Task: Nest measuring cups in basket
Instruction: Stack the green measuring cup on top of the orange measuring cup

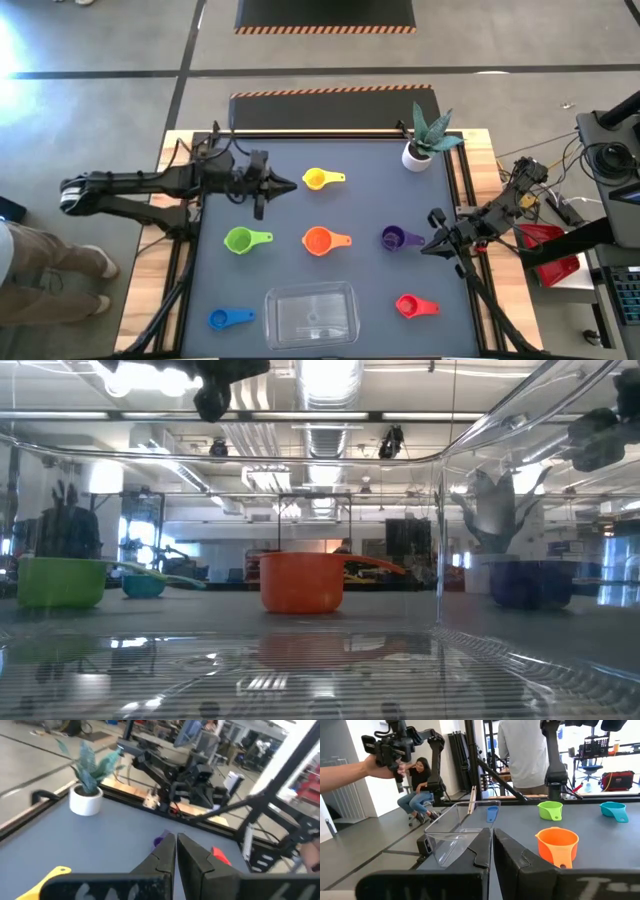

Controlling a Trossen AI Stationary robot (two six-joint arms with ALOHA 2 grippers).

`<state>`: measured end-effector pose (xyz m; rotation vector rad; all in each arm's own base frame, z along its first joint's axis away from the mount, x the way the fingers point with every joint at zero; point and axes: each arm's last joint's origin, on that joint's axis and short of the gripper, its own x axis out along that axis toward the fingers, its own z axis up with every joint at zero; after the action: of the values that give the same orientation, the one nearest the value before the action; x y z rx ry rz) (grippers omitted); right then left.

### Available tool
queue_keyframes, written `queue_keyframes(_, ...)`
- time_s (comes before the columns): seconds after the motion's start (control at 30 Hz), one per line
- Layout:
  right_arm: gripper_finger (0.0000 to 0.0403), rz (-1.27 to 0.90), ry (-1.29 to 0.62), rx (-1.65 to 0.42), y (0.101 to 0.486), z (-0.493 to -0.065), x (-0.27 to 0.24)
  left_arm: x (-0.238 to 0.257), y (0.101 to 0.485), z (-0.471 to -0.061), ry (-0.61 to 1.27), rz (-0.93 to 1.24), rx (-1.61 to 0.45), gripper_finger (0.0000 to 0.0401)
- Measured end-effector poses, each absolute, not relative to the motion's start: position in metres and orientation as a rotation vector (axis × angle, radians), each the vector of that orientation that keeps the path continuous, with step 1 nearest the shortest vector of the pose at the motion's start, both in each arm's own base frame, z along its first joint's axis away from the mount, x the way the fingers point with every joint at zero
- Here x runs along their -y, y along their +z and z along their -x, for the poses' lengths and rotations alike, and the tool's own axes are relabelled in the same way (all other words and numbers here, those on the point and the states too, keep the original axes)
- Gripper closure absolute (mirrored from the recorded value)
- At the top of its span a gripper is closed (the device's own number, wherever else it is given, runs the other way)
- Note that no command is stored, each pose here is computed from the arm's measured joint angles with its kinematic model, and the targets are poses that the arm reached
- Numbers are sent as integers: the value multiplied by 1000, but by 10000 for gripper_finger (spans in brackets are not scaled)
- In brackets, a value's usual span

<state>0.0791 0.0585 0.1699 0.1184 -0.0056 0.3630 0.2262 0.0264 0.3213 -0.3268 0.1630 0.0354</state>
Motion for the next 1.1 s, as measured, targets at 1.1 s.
queue_keyframes(1.1, 394, -118, 362, 6, 170, -79, -58, 0, 314, -235, -54, 473, -219, 401)
